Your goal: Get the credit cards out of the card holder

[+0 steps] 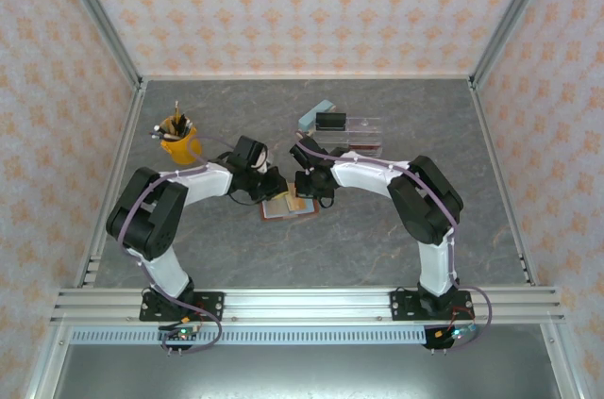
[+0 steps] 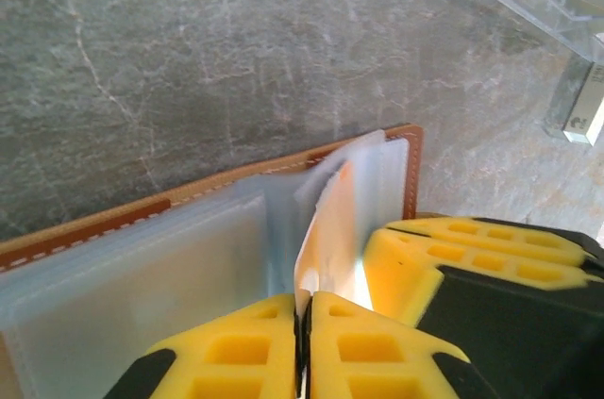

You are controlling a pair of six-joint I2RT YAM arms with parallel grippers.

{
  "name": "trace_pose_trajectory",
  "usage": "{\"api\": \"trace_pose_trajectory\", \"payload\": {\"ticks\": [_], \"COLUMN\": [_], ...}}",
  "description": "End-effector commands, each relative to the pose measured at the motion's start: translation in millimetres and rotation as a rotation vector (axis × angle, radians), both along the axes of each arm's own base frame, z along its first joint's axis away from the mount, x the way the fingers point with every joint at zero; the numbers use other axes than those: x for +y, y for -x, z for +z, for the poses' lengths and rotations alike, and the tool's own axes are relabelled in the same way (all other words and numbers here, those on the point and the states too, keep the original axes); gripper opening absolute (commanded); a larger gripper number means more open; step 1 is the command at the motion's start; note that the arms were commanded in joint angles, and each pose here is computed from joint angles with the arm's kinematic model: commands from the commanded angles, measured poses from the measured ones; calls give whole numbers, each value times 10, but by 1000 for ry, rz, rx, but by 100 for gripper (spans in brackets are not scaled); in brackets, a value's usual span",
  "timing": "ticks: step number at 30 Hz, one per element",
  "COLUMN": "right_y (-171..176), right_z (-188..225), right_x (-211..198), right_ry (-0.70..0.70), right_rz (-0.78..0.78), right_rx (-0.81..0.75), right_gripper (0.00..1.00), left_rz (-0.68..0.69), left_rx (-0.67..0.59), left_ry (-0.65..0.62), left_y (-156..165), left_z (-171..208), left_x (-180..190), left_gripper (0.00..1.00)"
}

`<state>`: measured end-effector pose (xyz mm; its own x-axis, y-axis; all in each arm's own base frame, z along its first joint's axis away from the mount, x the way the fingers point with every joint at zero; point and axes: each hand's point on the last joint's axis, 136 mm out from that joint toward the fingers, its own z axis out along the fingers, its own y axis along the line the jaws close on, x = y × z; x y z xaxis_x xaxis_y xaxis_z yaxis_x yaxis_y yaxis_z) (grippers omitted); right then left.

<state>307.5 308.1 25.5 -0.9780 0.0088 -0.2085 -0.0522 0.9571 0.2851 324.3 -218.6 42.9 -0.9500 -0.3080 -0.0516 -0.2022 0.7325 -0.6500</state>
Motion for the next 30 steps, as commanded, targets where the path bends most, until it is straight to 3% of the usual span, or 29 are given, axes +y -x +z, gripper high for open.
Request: {"api": "trace_pose_trajectory", "payload": {"ticks": [1,8,16,23,30], "right_y": [144,94,-58,-265,-466], "right_z": [-342,-215,647,1377,1826], "right_x": [-285,-202,164,98,86], "right_ry": [128,74,-197,-435,-645], "right_rz": [-36,-24,92,90,142], "right_rx": [77,53,-61,-174,-298], "right_gripper": [12,12,23,57,89], "left_rz": [-3,6,36,48,18], "left_rx": [8,-24,-201,-398,-520], "left_ry": [-108,-176,-206,-117,57], "left_y": [118,175,46,-153,-252], "left_z": [-30,104,783,1474,1853], "left_x": [234,476,683,582,341], "left_gripper": [8,0,0,0,0]}}
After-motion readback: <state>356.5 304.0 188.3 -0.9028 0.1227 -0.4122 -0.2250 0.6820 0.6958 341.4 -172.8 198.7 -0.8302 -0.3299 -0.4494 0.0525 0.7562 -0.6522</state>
